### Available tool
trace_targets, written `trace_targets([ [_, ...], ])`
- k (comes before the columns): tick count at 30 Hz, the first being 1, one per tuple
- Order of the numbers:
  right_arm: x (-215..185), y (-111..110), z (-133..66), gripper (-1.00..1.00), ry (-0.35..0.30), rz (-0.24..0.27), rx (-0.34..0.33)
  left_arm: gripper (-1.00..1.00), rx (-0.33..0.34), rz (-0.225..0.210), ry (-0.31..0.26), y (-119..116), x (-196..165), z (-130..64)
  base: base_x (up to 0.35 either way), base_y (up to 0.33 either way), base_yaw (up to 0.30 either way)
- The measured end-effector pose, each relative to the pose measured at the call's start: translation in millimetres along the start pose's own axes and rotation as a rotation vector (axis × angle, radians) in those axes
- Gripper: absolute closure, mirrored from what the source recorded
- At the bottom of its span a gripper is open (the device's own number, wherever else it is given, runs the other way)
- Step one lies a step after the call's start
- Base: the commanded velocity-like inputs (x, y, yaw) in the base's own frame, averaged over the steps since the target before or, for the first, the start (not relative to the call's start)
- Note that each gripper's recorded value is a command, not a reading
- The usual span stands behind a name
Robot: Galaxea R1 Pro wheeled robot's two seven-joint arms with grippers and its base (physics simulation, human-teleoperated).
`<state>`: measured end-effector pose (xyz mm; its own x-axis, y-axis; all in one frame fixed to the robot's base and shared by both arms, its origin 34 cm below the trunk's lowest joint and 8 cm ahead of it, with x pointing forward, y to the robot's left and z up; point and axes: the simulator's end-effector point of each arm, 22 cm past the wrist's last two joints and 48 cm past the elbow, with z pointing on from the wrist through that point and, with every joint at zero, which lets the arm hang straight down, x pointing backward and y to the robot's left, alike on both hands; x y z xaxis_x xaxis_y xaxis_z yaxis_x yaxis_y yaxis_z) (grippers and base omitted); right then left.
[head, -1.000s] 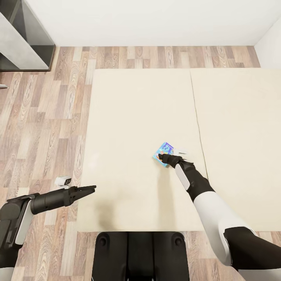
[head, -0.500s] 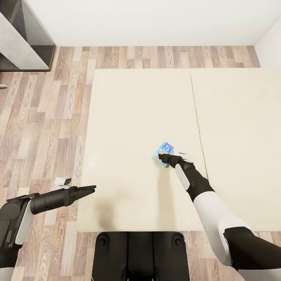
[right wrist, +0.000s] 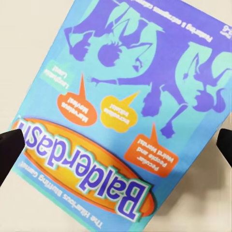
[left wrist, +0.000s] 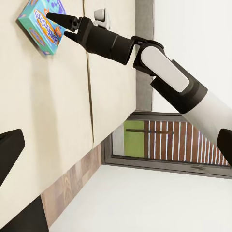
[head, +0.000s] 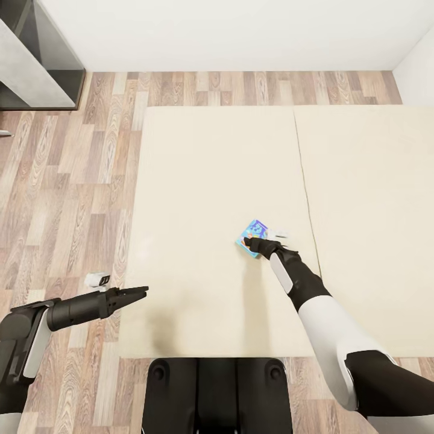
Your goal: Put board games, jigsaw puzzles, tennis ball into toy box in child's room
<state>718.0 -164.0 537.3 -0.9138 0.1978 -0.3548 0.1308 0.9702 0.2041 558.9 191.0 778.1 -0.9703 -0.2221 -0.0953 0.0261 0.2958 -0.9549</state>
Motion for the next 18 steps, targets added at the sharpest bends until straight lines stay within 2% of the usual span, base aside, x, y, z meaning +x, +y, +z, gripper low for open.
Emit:
trace_targets([
  [7,-0.3,-2.7,-0.1,-1.0,0.0,-0.001,0.003,-1.0,0.001,0.0,0.0,-0.3,0.0,0.0,0.0,0.001,0.0],
  [13,0.0,-0.4,0.0,-1.0,0.0,0.001,0.0,-1.0,0.002,0.001,-0.002,-0.7,-0.5,-0.3,0.0,0.138,0.0],
  [18,-0.1,-1.1,0.0,-1.0,0.0,0.001,0.0,-1.0,0.003,0.003,-0.001,-1.2,-0.8,-0.2,0.0,0.035,0.0],
])
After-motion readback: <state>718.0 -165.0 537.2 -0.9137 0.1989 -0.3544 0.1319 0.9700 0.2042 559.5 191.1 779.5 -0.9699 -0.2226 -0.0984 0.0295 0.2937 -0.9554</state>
